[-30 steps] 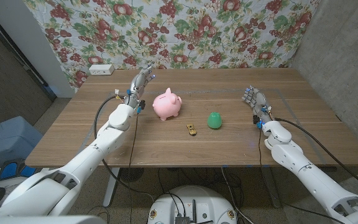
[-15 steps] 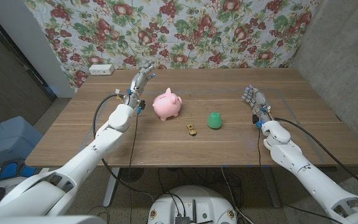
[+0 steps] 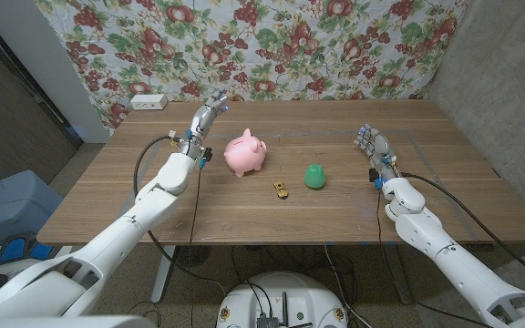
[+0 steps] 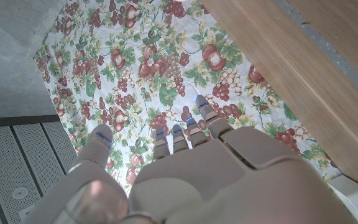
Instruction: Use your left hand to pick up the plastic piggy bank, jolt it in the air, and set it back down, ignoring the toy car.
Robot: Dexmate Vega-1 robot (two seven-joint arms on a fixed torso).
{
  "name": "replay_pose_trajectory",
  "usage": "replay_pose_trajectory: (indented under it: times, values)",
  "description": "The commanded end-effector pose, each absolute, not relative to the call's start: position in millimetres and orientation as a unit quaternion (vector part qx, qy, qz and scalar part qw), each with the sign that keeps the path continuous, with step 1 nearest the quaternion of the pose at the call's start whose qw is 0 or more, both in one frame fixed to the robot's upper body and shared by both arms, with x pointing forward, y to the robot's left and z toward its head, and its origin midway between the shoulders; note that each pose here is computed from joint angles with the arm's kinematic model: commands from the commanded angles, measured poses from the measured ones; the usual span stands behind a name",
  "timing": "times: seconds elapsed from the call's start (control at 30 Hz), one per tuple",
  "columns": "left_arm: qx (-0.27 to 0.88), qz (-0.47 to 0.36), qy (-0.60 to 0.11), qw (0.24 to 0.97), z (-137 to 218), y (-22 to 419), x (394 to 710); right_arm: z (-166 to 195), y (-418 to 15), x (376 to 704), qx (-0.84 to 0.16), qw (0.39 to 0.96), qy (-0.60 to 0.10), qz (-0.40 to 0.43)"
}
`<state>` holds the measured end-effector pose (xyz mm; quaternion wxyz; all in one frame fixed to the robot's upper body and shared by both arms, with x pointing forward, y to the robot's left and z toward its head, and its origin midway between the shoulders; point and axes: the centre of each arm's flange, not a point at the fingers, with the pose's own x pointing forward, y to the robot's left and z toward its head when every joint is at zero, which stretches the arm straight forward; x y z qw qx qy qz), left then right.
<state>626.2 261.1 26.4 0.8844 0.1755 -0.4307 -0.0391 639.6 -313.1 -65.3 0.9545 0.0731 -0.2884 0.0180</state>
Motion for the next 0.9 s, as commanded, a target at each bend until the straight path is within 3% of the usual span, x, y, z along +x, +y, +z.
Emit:
replay_pose_trajectory:
  times: [0.03, 0.9]
  values:
    - [0.217, -0.021, -0.436, 0.873, 29, 263, 614, -67, -309, 635, 0.076, 0.952, -0.296, 0.018]
    - [0.355, 0.045, -0.422, 0.833, 37, 249, 585, -78, -310, 618, 0.083, 0.949, -0.305, 0.008]
